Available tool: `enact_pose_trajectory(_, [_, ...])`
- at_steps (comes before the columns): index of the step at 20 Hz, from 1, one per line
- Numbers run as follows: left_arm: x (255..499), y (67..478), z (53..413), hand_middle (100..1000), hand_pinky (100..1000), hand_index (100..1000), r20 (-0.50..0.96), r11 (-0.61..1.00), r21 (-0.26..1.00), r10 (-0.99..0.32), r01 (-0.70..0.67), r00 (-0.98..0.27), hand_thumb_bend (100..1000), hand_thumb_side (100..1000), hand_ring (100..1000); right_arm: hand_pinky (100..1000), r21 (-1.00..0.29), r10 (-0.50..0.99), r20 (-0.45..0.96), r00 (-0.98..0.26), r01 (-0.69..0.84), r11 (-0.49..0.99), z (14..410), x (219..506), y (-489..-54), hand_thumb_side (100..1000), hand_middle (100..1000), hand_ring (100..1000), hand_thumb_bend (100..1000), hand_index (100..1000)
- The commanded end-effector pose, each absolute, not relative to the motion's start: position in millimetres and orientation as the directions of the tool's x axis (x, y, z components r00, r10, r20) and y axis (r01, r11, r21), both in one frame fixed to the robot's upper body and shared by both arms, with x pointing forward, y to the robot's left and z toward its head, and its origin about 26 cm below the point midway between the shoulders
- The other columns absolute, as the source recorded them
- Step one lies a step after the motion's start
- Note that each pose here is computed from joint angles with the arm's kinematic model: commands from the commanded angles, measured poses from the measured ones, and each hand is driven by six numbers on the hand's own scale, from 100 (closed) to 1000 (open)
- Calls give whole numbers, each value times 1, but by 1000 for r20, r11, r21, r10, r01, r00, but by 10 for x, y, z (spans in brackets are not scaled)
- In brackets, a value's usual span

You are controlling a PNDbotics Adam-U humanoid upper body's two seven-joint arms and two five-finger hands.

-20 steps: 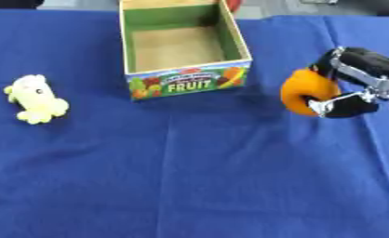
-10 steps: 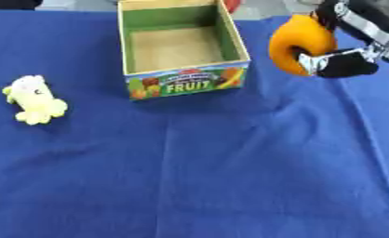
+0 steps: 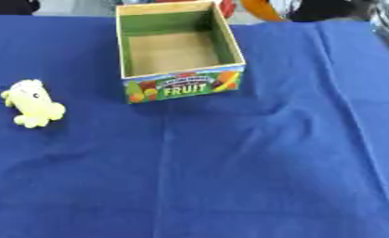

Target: Pick up objects on the table and place them in the box.

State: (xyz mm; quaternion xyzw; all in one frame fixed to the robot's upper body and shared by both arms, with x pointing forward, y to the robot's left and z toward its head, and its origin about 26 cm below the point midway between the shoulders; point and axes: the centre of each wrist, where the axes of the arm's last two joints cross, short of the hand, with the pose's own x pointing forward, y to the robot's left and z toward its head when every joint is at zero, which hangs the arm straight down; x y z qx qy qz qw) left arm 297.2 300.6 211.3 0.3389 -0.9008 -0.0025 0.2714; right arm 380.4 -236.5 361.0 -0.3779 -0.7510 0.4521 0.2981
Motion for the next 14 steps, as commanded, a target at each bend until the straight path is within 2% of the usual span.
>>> enact_pose_trajectory(1, [2954,3029,2358,629,404,887,360,663,340,-747,-667,-560,123,698,725,553,-903,842,133,-523,287,321,3649,4008,-2278,225,361,563,100,494])
enact_pose_trajectory(3, [2967,3008,2452,639,410,888,285,585,426,-811,-690,-511,118,691,732,555,-902,838,150,-525,275,334,3637,4127,-2174,224,363,566,100,496])
enact_pose_trajectory(4, [2972,2993,2485,641,415,888,255,549,465,-834,-695,-489,117,692,730,555,-903,838,153,-525,271,334,3626,4179,-2128,190,362,567,100,496])
enact_pose_trajectory(5, [2977,2976,2513,660,422,892,222,513,509,-854,-691,-471,109,694,746,556,-904,838,156,-523,266,334,3611,4229,-2081,223,364,567,100,497])
enact_pose_trajectory(9, [2990,2920,2617,696,447,898,82,340,680,-915,-649,-394,100,703,769,558,-909,849,172,-500,252,333,3522,4426,-1941,220,369,573,100,502])
enact_pose_trajectory(14, [3002,2863,2739,699,455,898,-47,189,771,-936,-608,-349,100,707,772,569,-927,872,173,-457,223,301,3312,4665,-1857,219,377,595,100,509])
